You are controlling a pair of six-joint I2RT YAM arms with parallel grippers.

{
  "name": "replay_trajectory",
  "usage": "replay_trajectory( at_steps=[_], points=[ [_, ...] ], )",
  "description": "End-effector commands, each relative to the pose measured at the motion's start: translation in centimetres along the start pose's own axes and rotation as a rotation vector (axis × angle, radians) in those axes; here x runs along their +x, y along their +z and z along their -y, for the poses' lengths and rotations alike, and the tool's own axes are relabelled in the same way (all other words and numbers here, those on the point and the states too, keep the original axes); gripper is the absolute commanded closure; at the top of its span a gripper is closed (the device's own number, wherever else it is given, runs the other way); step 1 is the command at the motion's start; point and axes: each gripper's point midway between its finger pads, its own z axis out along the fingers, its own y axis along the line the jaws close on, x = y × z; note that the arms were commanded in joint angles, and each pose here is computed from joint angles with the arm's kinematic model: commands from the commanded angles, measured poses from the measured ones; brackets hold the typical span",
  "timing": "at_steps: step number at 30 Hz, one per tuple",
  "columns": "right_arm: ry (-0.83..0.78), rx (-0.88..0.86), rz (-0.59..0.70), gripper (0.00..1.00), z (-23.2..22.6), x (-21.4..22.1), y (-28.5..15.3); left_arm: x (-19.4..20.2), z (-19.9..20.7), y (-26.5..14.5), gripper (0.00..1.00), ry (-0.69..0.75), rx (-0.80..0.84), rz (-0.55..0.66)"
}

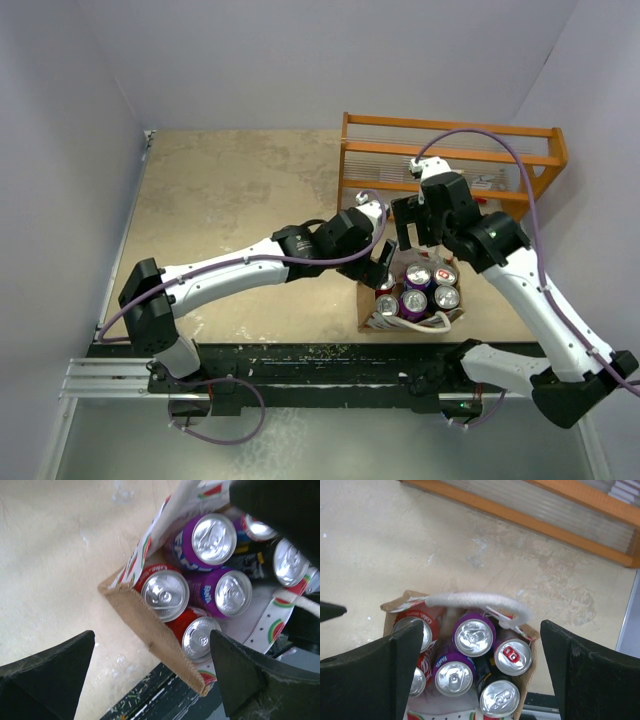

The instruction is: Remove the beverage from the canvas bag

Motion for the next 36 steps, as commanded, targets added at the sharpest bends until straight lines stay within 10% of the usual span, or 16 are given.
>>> replay_trajectory(
  at_steps=[1,18,28,36],
  points=[
    [-0.043,0.014,0.036,0.0,0.3,-1.4,1.0,1.5,0.2,-0.2,0.01,-0.032,0.018,-0.052],
    [-0.011,-0.069,0.006,0.16,-0.5,-0.5,4.6,3.3,-1.4,1.8,0.29,-0.071,-0.041,-0.088],
    [0.007,0.038,0.007,0.73,1.5,-0.4,4.5,1.9,-4.0,2.2,0.73,-0.1,-0.085,-0.078],
    [0.028,0.048,0.019,1.0,1.8,-0.7,4.3,-0.1,-5.0,3.2,0.96,-0.085,-0.09,-0.074]
  ],
)
